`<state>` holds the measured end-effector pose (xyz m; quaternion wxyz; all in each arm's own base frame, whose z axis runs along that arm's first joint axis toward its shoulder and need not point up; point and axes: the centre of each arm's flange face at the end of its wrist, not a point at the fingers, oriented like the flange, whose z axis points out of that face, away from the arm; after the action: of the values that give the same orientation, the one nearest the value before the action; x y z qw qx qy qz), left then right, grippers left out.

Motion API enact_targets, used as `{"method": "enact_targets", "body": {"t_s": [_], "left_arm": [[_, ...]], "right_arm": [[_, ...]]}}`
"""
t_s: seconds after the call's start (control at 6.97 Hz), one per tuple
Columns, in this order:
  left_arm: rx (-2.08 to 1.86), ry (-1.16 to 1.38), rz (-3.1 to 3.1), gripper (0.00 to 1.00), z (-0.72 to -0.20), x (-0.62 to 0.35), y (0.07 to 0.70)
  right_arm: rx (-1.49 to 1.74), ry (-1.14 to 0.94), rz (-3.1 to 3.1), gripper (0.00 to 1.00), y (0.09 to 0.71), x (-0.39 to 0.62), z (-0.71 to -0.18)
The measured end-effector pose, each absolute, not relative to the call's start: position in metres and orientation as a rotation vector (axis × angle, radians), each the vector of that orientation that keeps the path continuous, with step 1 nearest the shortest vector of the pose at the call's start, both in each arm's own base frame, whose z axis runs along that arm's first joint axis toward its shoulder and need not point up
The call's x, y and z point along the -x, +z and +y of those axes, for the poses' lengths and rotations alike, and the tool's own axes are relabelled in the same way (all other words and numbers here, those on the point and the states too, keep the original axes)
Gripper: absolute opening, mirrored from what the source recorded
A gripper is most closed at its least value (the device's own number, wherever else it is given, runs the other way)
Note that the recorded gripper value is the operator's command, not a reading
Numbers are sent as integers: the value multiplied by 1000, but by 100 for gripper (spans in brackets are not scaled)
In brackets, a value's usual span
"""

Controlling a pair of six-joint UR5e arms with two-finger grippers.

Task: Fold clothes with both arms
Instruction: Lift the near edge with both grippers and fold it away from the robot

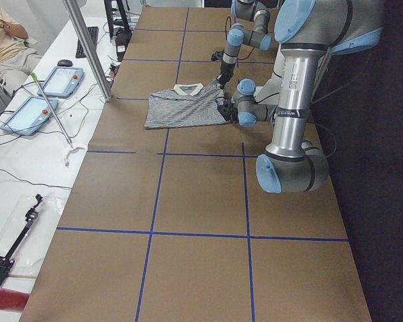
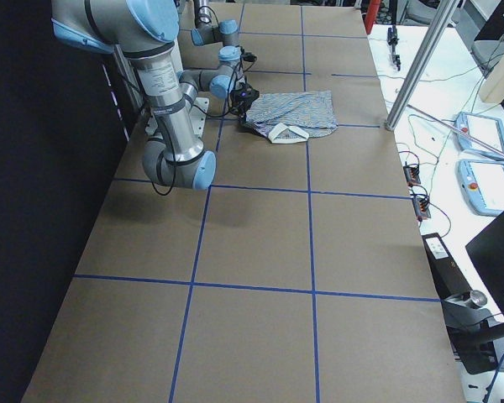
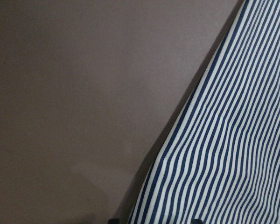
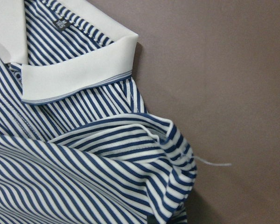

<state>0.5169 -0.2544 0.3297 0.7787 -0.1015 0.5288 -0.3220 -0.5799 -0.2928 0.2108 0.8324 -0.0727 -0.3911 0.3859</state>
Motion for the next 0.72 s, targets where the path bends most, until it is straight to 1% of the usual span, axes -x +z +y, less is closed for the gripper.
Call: {"method": "enact_targets", "body": {"t_s": [0.14,0.29,0.72], "left_arm": [[219,-697,1133,19,-254,-521,328],[216,-699,1127,0,-254,-523,329],[190,-723,1121,0,-267,-516,327]], "right_arm": [[154,818,-827,0,211,580,-293],[152,815,-824,0,213,581,-293],[146,807,-827,0,211,579,-294]]}}
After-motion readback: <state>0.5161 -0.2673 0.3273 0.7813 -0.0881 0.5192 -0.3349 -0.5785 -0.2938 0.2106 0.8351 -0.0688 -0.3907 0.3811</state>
